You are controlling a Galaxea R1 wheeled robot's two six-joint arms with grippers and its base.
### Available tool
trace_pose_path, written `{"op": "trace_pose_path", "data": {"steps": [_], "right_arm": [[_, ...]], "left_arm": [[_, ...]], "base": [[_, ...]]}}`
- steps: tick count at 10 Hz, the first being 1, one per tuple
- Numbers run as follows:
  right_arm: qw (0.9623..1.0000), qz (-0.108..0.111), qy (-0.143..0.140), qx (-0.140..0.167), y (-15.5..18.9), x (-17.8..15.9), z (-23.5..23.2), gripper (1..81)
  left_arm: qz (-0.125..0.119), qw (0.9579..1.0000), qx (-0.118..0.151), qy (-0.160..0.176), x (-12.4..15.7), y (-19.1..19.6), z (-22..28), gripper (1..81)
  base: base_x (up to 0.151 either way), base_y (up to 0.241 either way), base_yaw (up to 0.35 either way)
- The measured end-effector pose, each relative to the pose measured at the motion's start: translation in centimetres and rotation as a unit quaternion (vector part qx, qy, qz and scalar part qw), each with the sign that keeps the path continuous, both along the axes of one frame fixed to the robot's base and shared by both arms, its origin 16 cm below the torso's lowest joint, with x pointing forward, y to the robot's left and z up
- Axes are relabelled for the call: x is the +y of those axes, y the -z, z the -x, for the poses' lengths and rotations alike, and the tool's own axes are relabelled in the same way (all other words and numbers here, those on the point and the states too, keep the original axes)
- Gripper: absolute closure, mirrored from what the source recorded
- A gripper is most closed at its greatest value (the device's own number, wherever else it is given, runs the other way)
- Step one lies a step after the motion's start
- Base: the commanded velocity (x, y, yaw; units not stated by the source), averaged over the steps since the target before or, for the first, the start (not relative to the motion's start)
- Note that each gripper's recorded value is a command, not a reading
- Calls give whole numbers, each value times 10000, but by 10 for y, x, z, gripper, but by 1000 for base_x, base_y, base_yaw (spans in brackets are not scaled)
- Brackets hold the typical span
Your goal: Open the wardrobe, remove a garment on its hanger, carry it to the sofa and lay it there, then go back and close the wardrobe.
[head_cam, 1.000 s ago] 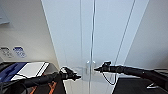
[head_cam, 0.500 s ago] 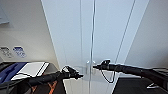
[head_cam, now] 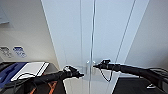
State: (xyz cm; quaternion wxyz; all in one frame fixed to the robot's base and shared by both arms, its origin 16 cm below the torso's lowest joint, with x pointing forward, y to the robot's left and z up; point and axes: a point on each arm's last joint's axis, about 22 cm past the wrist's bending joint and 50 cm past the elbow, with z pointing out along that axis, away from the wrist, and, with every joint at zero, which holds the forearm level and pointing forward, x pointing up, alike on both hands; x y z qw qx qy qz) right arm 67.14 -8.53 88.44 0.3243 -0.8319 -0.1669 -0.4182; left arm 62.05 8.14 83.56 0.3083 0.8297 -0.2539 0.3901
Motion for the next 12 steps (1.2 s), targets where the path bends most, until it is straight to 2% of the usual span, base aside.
{"op": "trace_pose_path", "data": {"steps": [2,6,9,12], "right_arm": [[10000,26,44,55,10,5,-1,10],[9998,-89,-146,39,4,35,5,10],[9998,-110,-167,44,3,37,6,10],[9997,-148,-201,26,1,40,9,10]], "left_arm": [[-18,10000,1,-14,-10,4,-5,10],[-49,10000,29,-12,-29,12,-11,10],[-127,9998,45,-129,-28,20,-19,10],[-179,9996,120,-192,-40,37,-19,10]], "base": [[0,0,0],[0,0,0],[0,0,0],[0,0,0]]}}
